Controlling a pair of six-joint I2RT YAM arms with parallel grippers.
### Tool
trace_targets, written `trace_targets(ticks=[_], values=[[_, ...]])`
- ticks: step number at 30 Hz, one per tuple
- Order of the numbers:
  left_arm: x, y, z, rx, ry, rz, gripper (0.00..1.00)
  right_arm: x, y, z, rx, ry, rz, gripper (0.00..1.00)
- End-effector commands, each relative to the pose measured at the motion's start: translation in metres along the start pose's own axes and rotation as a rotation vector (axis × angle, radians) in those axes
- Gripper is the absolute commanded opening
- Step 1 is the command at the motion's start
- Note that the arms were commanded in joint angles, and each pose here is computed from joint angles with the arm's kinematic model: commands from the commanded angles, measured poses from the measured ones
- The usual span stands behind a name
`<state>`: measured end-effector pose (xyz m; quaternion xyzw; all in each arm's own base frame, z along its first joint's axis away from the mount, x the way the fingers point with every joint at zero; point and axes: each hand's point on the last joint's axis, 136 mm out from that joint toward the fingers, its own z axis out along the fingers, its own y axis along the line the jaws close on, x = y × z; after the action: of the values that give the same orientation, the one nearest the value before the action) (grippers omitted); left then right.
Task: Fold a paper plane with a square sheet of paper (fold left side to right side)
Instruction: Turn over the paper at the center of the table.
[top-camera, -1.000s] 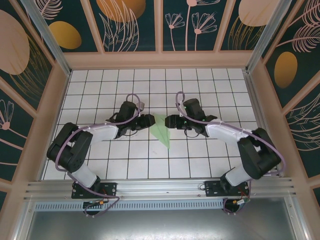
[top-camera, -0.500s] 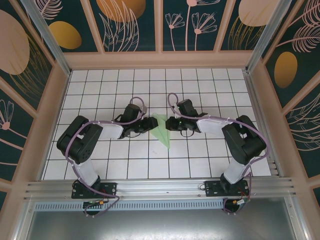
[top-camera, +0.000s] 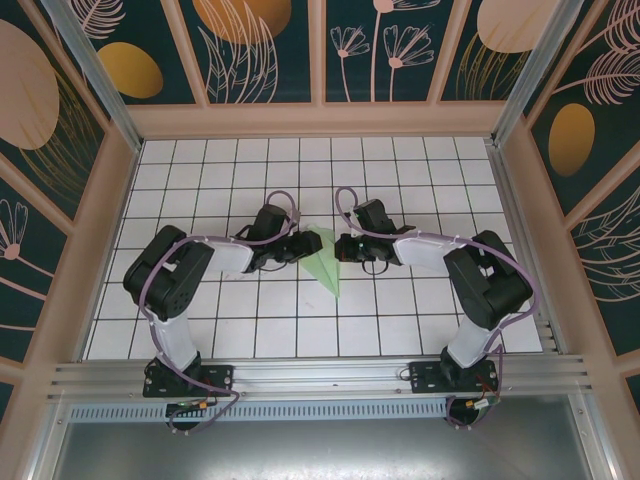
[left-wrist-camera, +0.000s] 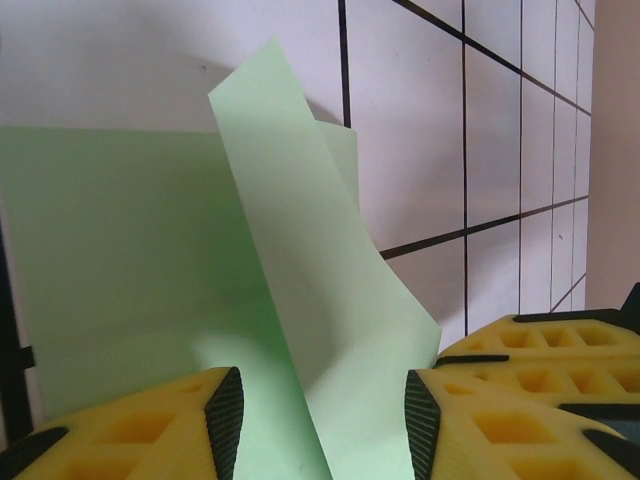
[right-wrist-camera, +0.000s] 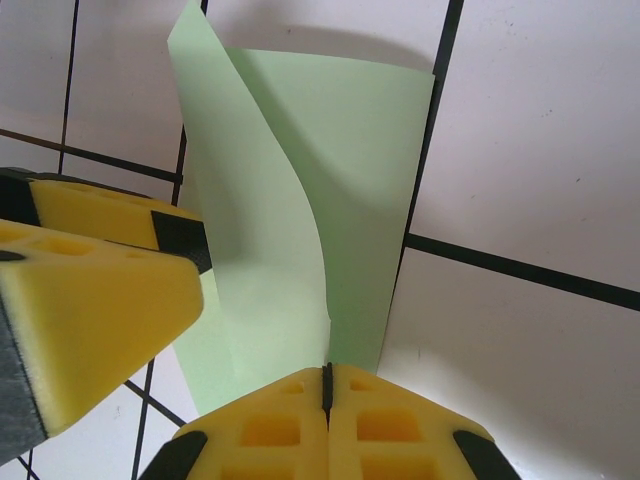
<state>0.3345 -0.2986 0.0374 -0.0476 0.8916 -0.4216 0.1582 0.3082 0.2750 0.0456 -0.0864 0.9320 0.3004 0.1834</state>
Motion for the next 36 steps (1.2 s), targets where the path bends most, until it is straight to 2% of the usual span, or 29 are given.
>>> trace_targets(ticks=[1, 5, 8, 10, 13, 17, 21, 25, 31, 36], values=[[-0.006, -0.014, 0.006, 0.047, 0.0, 0.009, 0.49, -0.003, 0.001, -0.005, 0.007, -0.014, -0.015, 0.0], [-0.009, -0.017, 0.012, 0.06, 0.004, 0.013, 0.44, -0.002, 0.0, -0.005, 0.007, -0.011, -0.014, 0.0], [-0.014, -0.022, 0.013, 0.075, -0.006, 0.021, 0.3, -0.003, 0.001, -0.008, 0.001, -0.019, -0.009, 0.05], [-0.017, -0.024, 0.012, 0.077, -0.021, 0.031, 0.2, -0.007, 0.003, -0.016, -0.014, -0.04, -0.002, 0.14], [-0.022, -0.031, 0.008, 0.081, -0.041, 0.054, 0.11, -0.013, 0.008, -0.035, -0.05, -0.089, 0.004, 0.33], [-0.031, -0.042, -0.002, 0.087, -0.074, 0.086, 0.06, -0.022, 0.0, -0.072, -0.087, -0.174, 0.032, 0.56], [-0.048, -0.071, -0.022, 0.102, -0.129, 0.143, 0.05, -0.018, 0.0, -0.108, -0.21, -0.233, 0.054, 0.78], [-0.083, -0.125, -0.055, 0.145, -0.239, 0.225, 0.04, -0.016, 0.009, -0.147, -0.377, -0.309, 0.049, 0.97], [-0.114, -0.196, -0.103, 0.263, -0.36, 0.292, 0.04, -0.014, 0.04, -0.185, -0.613, -0.355, -0.001, 0.99], [-0.113, -0.239, -0.131, 0.415, -0.376, 0.311, 0.04, -0.017, 0.065, -0.205, -0.745, -0.385, -0.069, 0.99]])
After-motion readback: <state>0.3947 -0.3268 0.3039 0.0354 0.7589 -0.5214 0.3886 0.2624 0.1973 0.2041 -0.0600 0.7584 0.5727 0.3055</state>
